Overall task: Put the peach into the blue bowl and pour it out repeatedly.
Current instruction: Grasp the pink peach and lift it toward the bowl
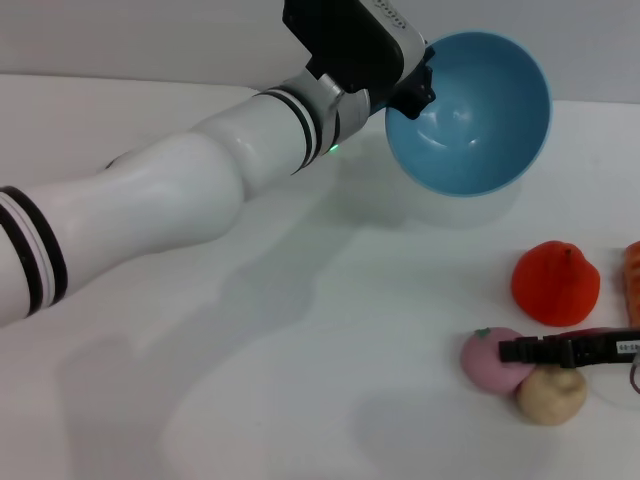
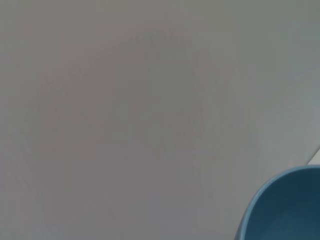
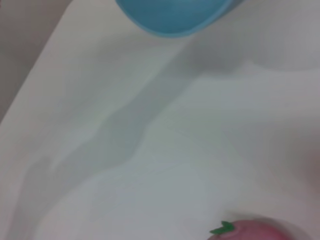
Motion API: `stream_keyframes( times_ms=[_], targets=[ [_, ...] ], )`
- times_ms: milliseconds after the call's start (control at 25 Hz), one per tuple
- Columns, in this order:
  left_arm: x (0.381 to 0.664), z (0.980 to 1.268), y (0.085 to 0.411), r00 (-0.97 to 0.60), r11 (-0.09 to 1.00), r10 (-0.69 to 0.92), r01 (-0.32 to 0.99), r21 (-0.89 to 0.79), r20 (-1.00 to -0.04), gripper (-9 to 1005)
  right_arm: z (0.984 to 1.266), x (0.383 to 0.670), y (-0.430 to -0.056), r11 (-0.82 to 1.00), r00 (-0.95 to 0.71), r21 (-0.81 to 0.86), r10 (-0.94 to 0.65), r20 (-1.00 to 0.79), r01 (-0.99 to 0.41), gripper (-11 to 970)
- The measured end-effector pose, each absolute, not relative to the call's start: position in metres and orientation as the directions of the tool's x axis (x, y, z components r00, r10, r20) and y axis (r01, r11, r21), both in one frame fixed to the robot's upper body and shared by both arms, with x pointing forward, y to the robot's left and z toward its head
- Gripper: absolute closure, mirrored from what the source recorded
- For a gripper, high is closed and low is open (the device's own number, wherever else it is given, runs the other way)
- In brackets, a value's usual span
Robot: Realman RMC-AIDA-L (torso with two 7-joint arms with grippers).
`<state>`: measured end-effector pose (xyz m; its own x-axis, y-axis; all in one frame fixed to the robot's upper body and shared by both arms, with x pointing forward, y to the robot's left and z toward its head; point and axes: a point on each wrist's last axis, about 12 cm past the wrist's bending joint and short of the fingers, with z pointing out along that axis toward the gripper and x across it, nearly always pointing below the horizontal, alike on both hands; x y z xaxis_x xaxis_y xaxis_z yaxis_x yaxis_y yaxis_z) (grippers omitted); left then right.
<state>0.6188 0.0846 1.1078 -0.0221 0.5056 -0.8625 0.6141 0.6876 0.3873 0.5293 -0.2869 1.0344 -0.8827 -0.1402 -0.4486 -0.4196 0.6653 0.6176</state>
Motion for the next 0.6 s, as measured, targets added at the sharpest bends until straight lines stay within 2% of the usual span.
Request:
stream_keyframes(
  times_ms=[200, 400, 600],
  targets=[
    [0.619, 1.1077, 0.0829, -0.022, 0.685, 0.507, 0.617, 0.388, -0.861, 997, 1.026, 0.5316, -0.2858, 0.701, -0.877, 0.584, -0.128, -0.463, -0.41, 659],
    [0.6187, 1.1071, 0.0824, -0.023, 0.681, 0.509, 0.621, 0.387, -0.86, 997, 1.0268, 0.5342, -0.2813, 0.68, -0.833, 0.557, -0.147, -0.534, -0.477, 665],
    [0.6183, 1.1058, 0.0832, -0.028, 0.68, 0.511, 0.624, 0.384, -0.859, 997, 1.032, 0.5386, -0.2785, 0.66, -0.795, 0.547, -0.128, -0.593, -0.515, 839]
  ],
)
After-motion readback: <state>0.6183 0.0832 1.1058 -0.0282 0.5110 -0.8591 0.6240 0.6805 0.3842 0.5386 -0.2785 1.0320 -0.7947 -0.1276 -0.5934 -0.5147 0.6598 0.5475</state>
